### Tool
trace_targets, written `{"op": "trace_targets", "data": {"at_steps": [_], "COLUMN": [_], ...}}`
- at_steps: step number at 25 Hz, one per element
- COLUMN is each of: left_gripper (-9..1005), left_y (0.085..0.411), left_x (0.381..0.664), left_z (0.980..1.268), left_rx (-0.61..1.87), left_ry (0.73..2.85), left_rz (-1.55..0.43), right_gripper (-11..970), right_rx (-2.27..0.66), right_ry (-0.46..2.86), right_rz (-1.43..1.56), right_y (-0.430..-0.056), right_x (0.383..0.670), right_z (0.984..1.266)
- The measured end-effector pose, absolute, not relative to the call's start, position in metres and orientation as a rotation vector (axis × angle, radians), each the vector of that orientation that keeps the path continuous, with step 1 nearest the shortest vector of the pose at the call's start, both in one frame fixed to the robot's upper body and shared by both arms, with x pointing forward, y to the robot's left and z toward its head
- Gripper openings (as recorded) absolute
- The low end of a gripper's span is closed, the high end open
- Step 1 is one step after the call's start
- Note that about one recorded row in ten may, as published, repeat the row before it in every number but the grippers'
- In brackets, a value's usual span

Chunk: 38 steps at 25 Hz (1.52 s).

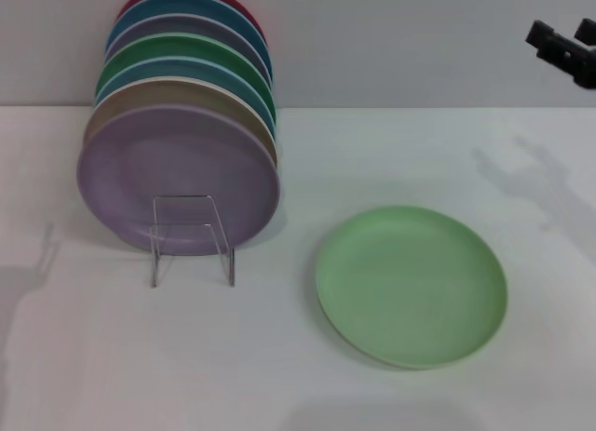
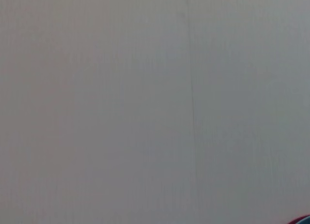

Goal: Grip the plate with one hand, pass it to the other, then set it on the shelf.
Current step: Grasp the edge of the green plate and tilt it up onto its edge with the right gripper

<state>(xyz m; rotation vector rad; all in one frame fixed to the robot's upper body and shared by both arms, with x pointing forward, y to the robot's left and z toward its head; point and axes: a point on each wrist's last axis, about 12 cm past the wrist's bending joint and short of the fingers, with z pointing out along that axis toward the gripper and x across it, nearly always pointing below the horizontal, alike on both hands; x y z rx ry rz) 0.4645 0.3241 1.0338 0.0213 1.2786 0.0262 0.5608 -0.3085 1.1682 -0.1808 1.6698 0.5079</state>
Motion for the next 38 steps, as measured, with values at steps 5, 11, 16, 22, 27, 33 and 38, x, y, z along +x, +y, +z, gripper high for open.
{"op": "trace_targets", "data": {"at_steps": [5,11,16,22,27,33,38], "left_gripper": [831,831,831,831,831,831,830], "left_y": [0.324,0.324,0.323,0.322,0.321,0.323,0.323], "left_x": [0.465,0.465,0.466,0.47,0.47,0.47,0.47], "left_z": [1.034,1.034,1.034,1.035,1.035,1.034,1.033], "left_rx": [0.02,0.022,0.025,0.02,0.021,0.021,0.021], "left_ry": [1.28,1.279,1.278,1.283,1.284,1.289,1.294], "left_rz": [0.025,0.025,0.023,0.021,0.017,0.023,0.024], "right_gripper": [791,788,788,788,788,788,788], "right_rx": [-0.227,-0.188,-0.115,-0.076,-0.086,-0.115,-0.117], "right_ry": [1.921,2.266,2.381,2.551,2.66,2.701,2.739], "right_rz": [0.552,0.553,0.614,0.595,0.553,0.533,0.554], "right_y": [-0.285,-0.288,-0.304,-0.314,-0.31,-0.304,-0.3], "right_x": [0.561,0.554,0.552,0.564,0.579,0.586,0.59], "right_z": [1.202,1.221,1.227,1.207,1.189,1.183,1.17]}}
